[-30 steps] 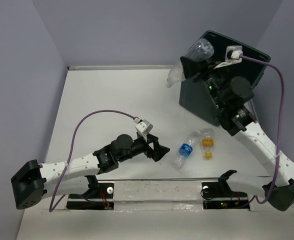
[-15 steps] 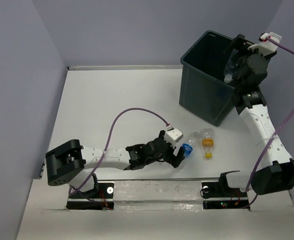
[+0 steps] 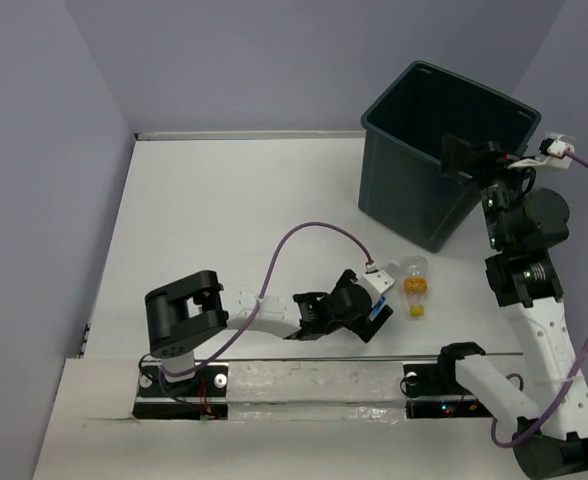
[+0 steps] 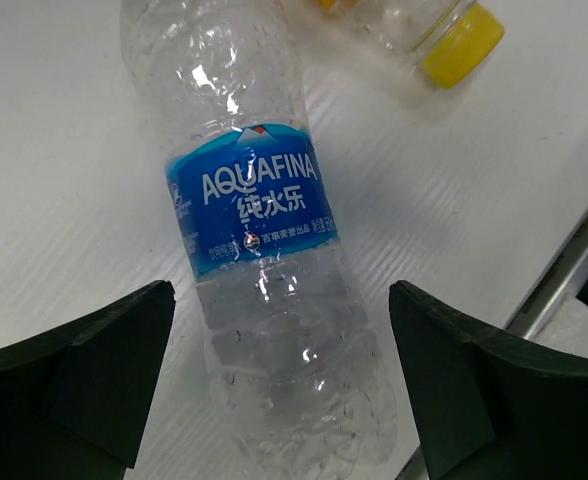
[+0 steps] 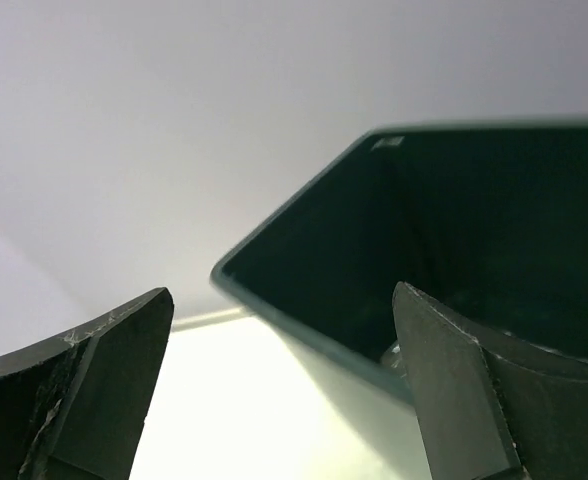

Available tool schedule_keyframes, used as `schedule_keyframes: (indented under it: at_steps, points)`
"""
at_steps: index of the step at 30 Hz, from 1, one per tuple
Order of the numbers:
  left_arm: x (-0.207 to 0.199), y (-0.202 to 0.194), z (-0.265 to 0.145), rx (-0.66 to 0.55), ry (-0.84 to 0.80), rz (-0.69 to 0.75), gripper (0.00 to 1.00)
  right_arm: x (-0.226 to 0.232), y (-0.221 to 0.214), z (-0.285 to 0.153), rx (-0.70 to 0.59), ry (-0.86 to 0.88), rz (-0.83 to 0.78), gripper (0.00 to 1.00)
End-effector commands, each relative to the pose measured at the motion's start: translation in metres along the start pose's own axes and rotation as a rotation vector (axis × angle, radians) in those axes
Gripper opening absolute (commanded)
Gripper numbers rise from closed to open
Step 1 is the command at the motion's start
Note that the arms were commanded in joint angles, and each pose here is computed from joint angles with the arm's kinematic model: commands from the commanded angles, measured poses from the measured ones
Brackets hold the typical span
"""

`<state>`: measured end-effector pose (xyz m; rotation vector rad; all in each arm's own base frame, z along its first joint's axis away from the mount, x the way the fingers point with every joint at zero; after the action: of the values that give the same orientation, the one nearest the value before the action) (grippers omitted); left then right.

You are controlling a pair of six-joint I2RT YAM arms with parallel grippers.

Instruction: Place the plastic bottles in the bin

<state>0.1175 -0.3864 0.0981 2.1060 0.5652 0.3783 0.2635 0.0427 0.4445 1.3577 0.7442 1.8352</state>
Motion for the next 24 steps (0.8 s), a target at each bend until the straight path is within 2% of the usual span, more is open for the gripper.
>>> schedule_keyframes:
  at_steps: [1,4,5,7,11,18,19,24]
  points:
    - [-0.003,-0.008,0.014,0.069,0.068,0.049,0.95,-0.007,-0.047,-0.03,0.181,0.071,0.098,0.95]
    - [0.001,-0.012,0.017,0.079,0.12,0.035,0.83,-0.023,-0.072,-0.052,0.248,0.04,0.118,0.95]
    - [0.005,-0.014,0.016,0.082,0.151,0.026,0.74,-0.023,-0.081,-0.057,0.291,0.065,0.133,0.95]
    - [0.008,-0.016,0.013,0.09,0.176,0.018,0.68,-0.022,-0.092,-0.068,0.338,0.096,0.181,0.93]
    - [0.018,-0.015,-0.005,0.045,0.222,-0.037,0.67,-0.027,-0.128,-0.088,0.461,0.151,0.292,0.91]
    - [0.036,0.017,-0.042,-0.109,0.262,-0.162,0.62,-0.037,-0.155,-0.098,0.51,0.127,0.427,0.96]
    - [0.037,0.029,-0.05,-0.164,0.25,-0.189,0.62,-0.039,-0.16,-0.098,0.528,0.124,0.44,0.96]
    - [0.038,0.043,-0.069,-0.265,0.204,-0.245,0.61,-0.029,-0.195,-0.103,0.711,0.192,0.5,0.99]
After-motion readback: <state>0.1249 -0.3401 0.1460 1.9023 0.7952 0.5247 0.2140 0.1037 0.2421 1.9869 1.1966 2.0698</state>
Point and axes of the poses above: each gripper's point midway between its finger pads, its own z axis out along the fingers, its own x axis along the line the jaws close on, y = z × x, the point moved 6 cm from there along -z, back along the fingers, and after that the axes turned 10 degrees about z, right-handed, at the moved point
